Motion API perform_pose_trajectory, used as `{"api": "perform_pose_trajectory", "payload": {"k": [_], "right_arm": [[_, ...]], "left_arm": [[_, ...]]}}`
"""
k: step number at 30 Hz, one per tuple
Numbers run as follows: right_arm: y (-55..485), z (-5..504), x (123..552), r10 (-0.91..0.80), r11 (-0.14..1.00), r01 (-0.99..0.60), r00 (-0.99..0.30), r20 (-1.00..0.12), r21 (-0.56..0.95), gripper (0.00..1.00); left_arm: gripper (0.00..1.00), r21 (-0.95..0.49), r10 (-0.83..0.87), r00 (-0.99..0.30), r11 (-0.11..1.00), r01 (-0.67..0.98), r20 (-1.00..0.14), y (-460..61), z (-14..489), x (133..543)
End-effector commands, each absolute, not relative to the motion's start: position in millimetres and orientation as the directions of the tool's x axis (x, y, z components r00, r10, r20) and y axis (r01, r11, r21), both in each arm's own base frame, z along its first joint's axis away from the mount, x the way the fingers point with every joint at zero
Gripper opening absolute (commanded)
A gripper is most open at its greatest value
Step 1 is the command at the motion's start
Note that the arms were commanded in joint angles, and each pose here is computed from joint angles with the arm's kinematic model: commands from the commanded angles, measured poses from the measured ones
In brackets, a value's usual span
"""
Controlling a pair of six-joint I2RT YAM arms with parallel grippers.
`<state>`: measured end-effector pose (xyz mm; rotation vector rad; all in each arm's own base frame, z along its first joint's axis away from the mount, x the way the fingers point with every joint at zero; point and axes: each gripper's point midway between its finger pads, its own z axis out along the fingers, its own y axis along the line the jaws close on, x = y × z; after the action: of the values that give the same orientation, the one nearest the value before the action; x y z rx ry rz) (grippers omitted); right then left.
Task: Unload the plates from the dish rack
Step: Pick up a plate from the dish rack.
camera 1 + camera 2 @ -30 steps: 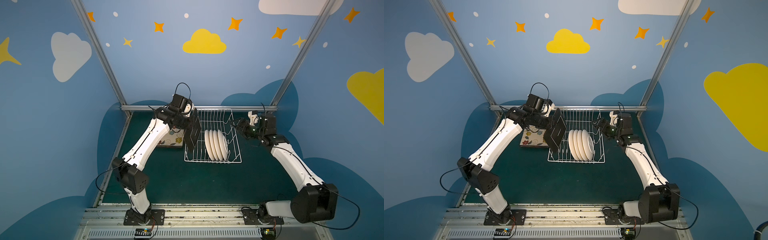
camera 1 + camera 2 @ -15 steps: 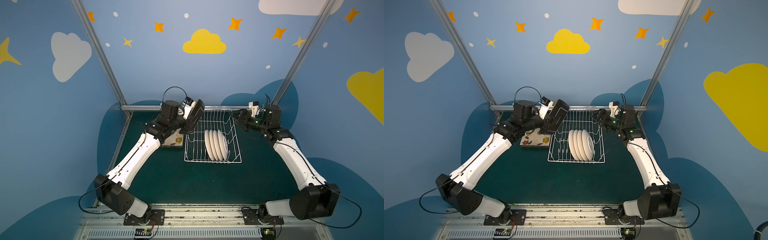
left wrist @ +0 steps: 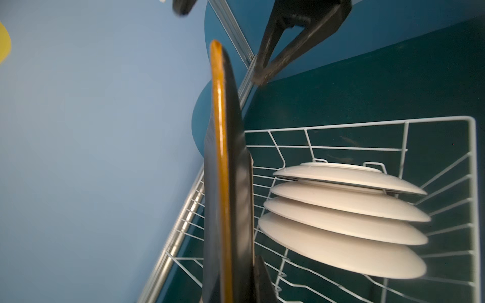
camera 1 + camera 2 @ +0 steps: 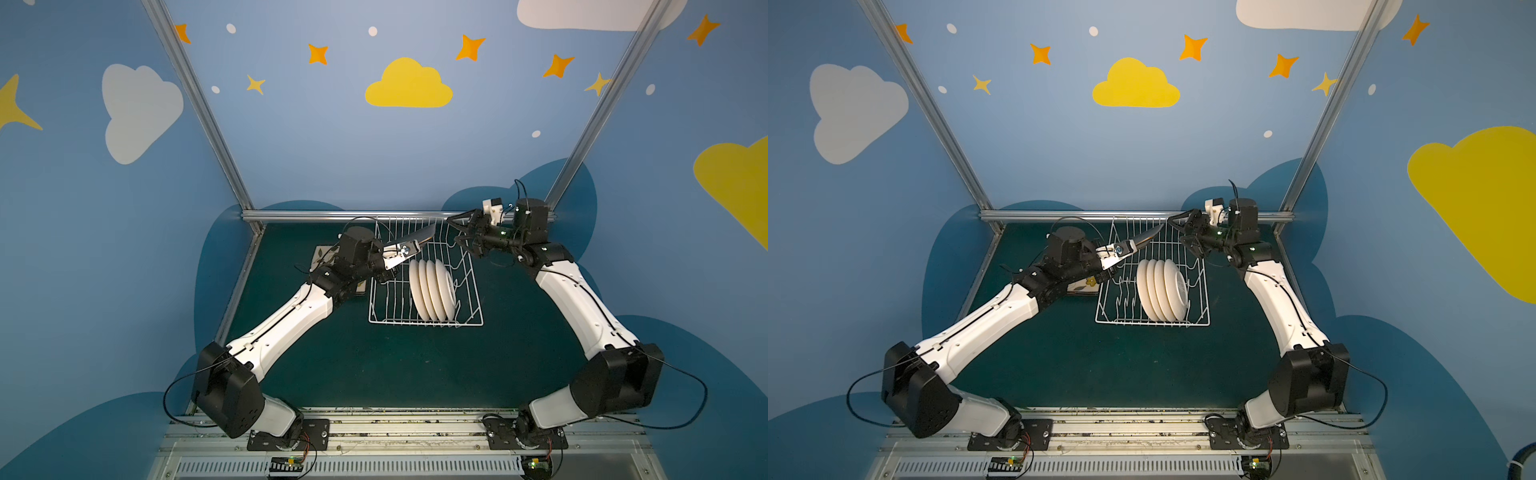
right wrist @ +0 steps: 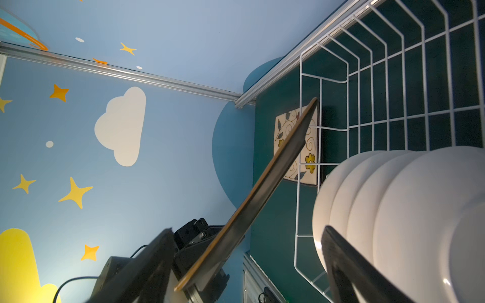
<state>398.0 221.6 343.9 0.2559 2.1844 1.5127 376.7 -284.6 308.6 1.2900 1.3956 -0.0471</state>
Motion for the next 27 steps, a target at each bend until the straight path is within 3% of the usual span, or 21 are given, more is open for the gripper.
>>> {"api": "perform_pose_trajectory", "payload": {"k": [1, 8, 13, 21, 25, 27], "right_arm": [[235, 348, 395, 0.374, 0.367, -0.089, -0.897, -0.234, 0.926, 0.87], [256, 332, 395, 0.335, 0.373, -0.042, -0.926, -0.176, 0.927, 0.76], [260, 322, 394, 0.326, 0.386, -0.022, -0.932, -0.158, 0.922, 0.52], [261, 310, 394, 0.321, 0.397, 0.007, -0.938, -0.132, 0.918, 0.29], [260, 311, 394, 0.317, 0.388, -0.005, -0.938, -0.138, 0.922, 0.15], [261, 313, 394, 0.317, 0.372, -0.02, -0.937, -0.147, 0.928, 0.14]], "left_arm": [[0.03, 0.824, 0.596, 0.57, 0.427, 0.371, -0.566, -285, 411, 373], [0.03, 0.887, 0.636, 0.618, 0.356, 0.295, -0.461, -298, 399, 368], [0.03, 0.906, 0.655, 0.627, 0.336, 0.258, -0.422, -301, 393, 368], [0.03, 0.914, 0.669, 0.623, 0.323, 0.247, -0.405, -302, 387, 369], [0.13, 0.915, 0.688, 0.604, 0.328, 0.234, -0.401, -300, 383, 374], [0.18, 0.915, 0.694, 0.597, 0.336, 0.225, -0.401, -299, 382, 376]]}}
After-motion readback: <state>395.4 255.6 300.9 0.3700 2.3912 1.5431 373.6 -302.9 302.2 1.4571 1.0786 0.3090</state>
